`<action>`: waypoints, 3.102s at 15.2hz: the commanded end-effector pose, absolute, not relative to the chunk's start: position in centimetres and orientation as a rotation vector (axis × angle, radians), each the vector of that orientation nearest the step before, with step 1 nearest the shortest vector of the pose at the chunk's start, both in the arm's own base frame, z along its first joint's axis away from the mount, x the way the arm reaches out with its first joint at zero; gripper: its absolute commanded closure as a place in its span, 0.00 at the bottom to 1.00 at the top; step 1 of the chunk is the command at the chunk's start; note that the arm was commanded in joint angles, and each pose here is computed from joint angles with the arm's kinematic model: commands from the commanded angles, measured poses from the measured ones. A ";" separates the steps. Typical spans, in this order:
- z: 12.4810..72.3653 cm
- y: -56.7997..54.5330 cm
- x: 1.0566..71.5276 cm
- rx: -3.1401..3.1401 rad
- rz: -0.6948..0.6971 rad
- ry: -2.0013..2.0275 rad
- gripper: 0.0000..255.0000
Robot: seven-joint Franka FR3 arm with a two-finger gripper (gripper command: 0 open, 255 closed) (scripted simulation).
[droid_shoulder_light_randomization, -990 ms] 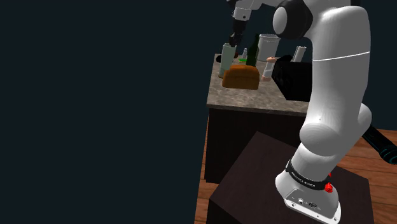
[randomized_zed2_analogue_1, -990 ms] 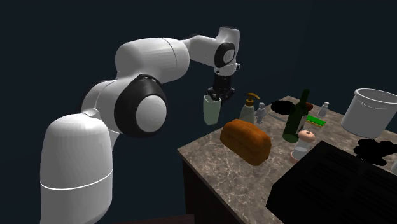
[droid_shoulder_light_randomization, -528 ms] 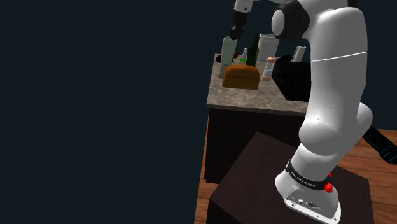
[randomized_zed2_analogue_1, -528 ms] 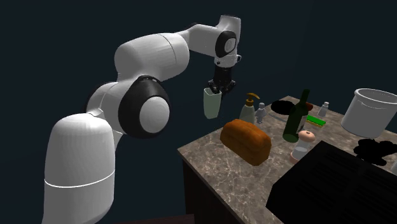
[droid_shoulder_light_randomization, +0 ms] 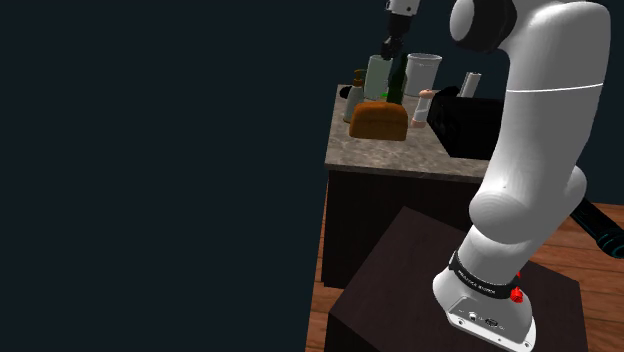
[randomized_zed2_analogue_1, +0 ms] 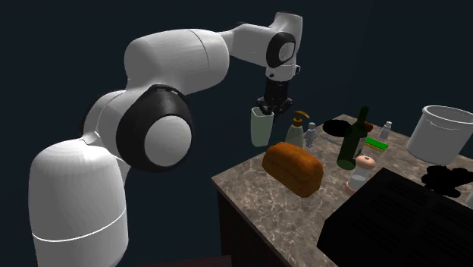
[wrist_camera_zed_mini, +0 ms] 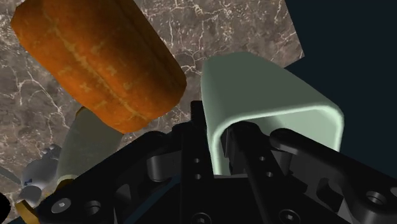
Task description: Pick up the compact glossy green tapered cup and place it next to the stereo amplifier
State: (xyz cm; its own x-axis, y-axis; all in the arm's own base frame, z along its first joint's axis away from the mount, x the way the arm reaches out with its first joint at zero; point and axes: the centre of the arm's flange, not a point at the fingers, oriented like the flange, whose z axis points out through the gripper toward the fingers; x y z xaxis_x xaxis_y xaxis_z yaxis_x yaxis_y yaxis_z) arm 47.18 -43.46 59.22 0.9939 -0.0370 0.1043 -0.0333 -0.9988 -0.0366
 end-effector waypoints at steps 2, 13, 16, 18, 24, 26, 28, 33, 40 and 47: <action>59.3 -44.7 43.6 -3.102 -0.164 0.053 1.00; 59.3 -49.4 29.8 -3.102 -0.164 0.053 1.00; 59.3 -50.7 26.1 -3.102 -0.164 0.053 1.00; 59.4 -51.5 23.6 -3.102 -0.164 0.053 1.00; 59.4 -54.1 16.1 -3.102 -0.164 0.053 1.00; 59.4 -54.9 13.6 -3.102 -0.164 0.053 1.00; 59.4 -55.8 11.1 -3.102 -0.164 0.053 1.00; 59.4 -57.9 4.8 -3.102 -0.164 0.053 1.00; 59.4 -60.9 -3.9 -3.102 -0.164 0.053 1.00; 59.5 -63.9 -12.7 -3.102 -0.164 0.053 1.00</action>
